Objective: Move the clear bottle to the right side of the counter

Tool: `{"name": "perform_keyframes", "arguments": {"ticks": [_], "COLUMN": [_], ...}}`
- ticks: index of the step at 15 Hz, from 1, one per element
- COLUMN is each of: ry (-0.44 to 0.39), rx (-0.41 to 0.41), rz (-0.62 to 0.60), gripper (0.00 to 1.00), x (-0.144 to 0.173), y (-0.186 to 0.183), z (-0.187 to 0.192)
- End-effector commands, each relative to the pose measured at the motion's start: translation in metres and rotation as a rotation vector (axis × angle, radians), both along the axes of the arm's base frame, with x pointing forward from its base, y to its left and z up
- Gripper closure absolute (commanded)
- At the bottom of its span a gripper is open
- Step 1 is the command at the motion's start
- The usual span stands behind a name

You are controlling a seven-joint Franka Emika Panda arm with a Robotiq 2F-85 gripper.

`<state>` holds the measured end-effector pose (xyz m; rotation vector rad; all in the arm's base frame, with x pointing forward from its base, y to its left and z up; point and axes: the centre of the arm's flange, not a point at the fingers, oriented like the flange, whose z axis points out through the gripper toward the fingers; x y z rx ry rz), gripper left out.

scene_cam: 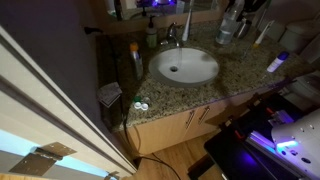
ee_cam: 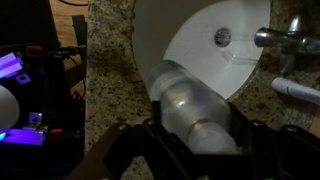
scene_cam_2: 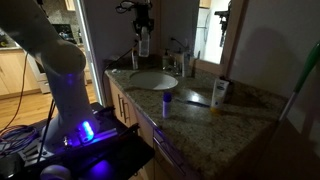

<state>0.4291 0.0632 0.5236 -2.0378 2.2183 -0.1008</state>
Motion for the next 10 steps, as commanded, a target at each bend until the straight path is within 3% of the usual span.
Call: {"name": "perform_keyframes", "arguments": {"ticks": [1, 3, 7, 9, 10], "ry": [-0.006, -0.007, -0.018, -0.026, -0.057], "rx": [-0.012, -0.009, -0.005, 0.025, 0.053], "rz": [-0.201, -0.319, -0.552, -0.668, -0.714], "gripper": [0.62, 0.62, 0.62, 0.62, 0.62], "x": [0.032, 0.027, -0.01, -0.03, -0.034], "y": [-0.061, -0.117, -0.227, -0.258, -0.25], "z": [-0.019, -0.022, -0.019, -0.01, 0.001]}}
